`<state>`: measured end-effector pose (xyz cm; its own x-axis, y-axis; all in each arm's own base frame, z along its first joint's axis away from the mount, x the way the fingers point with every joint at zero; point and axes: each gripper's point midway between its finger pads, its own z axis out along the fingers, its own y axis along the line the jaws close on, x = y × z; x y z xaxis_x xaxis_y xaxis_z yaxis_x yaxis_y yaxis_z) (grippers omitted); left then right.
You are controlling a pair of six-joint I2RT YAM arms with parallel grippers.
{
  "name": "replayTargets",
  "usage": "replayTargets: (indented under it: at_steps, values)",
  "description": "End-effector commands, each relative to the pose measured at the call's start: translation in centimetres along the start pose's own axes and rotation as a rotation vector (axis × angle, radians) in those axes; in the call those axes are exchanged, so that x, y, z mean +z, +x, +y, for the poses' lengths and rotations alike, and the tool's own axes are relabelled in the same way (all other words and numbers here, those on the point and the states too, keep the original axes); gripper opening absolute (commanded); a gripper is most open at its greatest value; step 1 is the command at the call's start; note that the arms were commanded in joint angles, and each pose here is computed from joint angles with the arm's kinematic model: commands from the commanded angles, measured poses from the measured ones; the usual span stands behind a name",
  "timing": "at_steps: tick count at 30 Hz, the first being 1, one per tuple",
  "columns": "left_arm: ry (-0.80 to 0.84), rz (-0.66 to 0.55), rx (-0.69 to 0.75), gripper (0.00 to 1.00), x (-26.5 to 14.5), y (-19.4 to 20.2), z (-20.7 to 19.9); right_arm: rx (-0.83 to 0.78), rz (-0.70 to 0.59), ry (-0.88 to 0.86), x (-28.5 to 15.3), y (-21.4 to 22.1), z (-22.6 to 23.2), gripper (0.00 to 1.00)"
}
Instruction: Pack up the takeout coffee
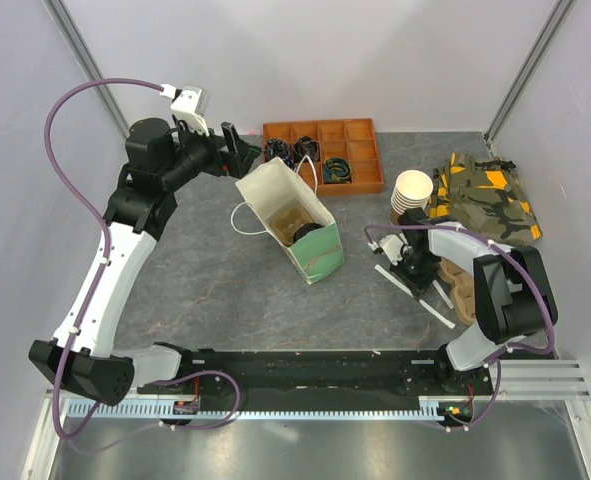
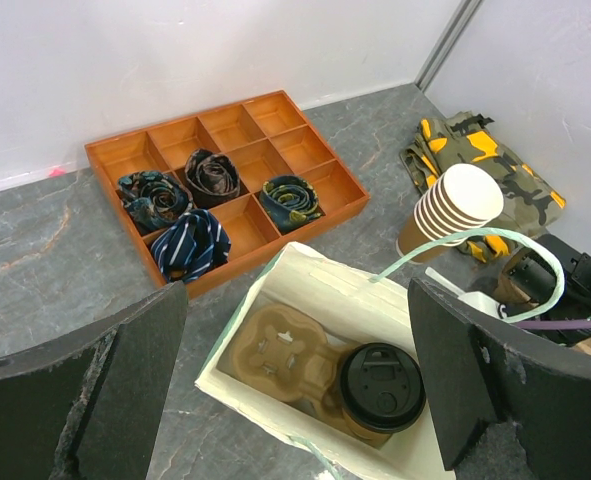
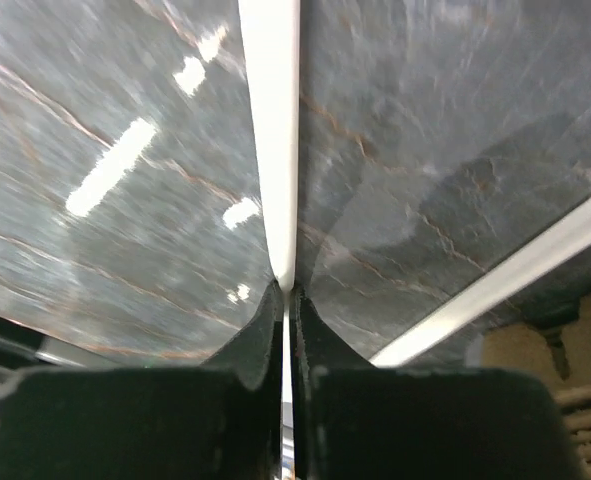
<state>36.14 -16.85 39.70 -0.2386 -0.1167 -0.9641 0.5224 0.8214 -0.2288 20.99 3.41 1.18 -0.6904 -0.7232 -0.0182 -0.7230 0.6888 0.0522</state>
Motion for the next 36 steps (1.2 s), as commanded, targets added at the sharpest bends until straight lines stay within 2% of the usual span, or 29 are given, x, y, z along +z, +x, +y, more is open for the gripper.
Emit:
replayTargets:
  at_steps: [1, 5, 8, 9, 11, 12, 17, 18, 20, 21, 24, 26, 29, 32, 36]
  values:
    - [-0.01, -0.06, 0.047, 0.98, -0.4, -2.3, 0.0, 0.028, -0.18, 0.001, -2.6, -4.3, 0.0, 0.0]
    - [-0.014, -0.071, 0.045, 0.98, -0.4, -2.9, 0.0, 0.05, -0.312, -0.003, -7.7, -6.2, 0.7, 0.0]
    - [-0.016, -0.077, 0.045, 0.98, -0.4, -3.0, 0.0, 0.084, -0.472, 0.012, -13.5, -8.4, 1.1, 0.0]
    - [-0.019, -0.078, 0.045, 0.98, -0.3, -3.0, 0.1, 0.098, -0.578, 0.027, -17.1, -9.8, 1.2, 0.0]
    - [-0.024, -0.088, 0.048, 0.99, -0.3, -3.3, 0.2, 0.115, -0.676, 0.026, -20.8, -10.8, 1.7, 0.0]
    - [-0.027, -0.091, 0.045, 0.99, -0.3, -3.4, 0.2, 0.1, -0.786, 0.039, -24.8, -12.0, 2.0, 0.0]
    - [-0.011, -0.114, 0.02, 0.99, -0.1, -4.3, -0.1, 0.158, -1.072, -0.041, -36.0, -16.2, 3.5, 0.0]
    - [-0.008, -0.118, 0.017, 0.99, -0.1, -4.5, -0.1, 0.126, -1.15, -0.05, -39.4, -17.8, 4.2, 0.0]
    - [-0.009, -0.12, 0.012, 0.99, 0.1, -4.7, 0.0, 0.115, -1.232, -0.106, -43.1, -19.2, 5.9, 0.0]
    - [-0.015, -0.12, 0.011, 0.99, 0.2, -4.7, 0.2, 0.048, -1.304, -0.125, -46.2, -20.5, 7.8, 0.0]
    - [-0.036, -0.128, 0.006, 1.0, 0.4, -5.0, 0.8, -0.055, -1.419, -0.192, -50.5, -22.3, 12.2, 0.0]
    - [-0.048, -0.135, -0.003, 1.0, 0.4, -5.3, 1.3, -0.079, -1.48, -0.231, -52.1, -23.2, 13.7, 0.0]
    - [-0.072, -0.135, -0.028, 1.0, 0.4, -5.2, 2.2, -0.096, -1.502, -0.247, -51.7, -25.2, 15.4, 0.0]
    - [-0.089, -0.135, -0.036, 1.0, -0.1, -5.2, 2.6, -0.141, -1.459, -0.246, -49.3, -27.2, 18.2, 0.0]
    - [-0.13, -0.128, -0.04, 1.0, -0.9, -4.7, 3.5, -0.153, -1.377, -0.147, -45.3, -29.7, 19.4, 0.0]
